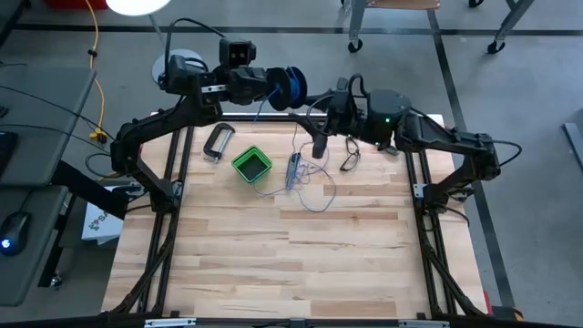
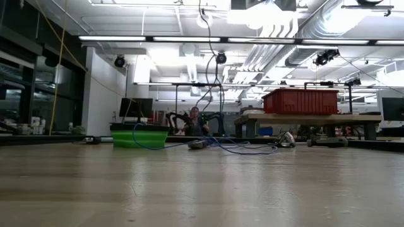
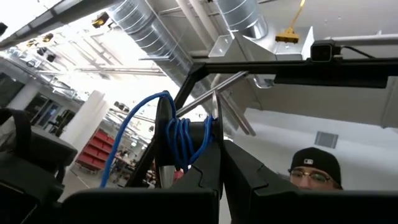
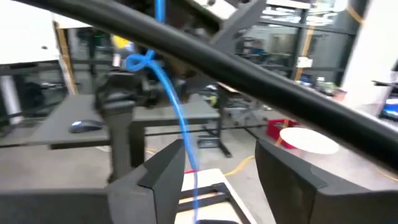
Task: Coil cords
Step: Coil the blue wire onto the spool
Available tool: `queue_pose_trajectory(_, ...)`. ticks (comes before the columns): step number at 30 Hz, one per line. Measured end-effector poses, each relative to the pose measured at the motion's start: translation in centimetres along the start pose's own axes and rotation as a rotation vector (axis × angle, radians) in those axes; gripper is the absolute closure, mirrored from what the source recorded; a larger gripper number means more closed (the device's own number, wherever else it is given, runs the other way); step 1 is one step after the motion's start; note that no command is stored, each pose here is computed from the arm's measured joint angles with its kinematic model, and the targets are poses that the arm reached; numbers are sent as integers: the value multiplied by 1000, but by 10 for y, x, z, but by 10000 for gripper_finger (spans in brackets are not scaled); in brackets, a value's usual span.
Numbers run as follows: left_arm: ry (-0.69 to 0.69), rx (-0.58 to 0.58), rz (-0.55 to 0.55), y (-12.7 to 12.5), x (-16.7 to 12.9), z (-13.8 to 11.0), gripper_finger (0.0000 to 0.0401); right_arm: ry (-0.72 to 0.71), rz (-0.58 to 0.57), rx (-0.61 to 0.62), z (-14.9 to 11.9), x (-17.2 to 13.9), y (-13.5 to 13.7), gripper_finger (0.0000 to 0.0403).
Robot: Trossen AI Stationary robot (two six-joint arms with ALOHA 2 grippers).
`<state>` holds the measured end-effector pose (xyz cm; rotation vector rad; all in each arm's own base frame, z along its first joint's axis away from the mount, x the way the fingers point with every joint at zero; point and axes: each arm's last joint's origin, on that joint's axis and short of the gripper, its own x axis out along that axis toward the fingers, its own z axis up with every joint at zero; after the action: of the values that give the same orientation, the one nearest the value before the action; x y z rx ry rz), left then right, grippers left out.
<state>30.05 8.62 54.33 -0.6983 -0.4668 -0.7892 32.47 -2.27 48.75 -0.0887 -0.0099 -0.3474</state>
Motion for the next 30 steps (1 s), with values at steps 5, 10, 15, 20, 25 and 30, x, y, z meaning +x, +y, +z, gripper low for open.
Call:
queue_pose_trajectory(5, 0, 47, 2, 0, 0, 0, 401, 2, -22, -8, 0, -1, -1, 250)
queue_pose_trajectory(10, -1, 49, 3, 0, 0, 0, 401, -1, -19, -12, 1, -1, -1, 281)
queue_pose_trajectory(15, -6, 97, 6, 0, 0, 0, 401, -1, -15, 8, 1, -1, -1, 358)
queue_pose_trajectory(20, -7, 100, 28, 3, 0, 0, 401, -1, -14, 64, 1, -1, -1, 398)
queue_pose_trajectory(25, 7, 70, 116, 13, -1, -3, 401, -38, -15, 24, 10, -8, 2, 402)
queue_pose_trajectory(30, 14, 73, 224, 25, -6, -3, 401, -75, 22, -121, 29, -20, 10, 402)
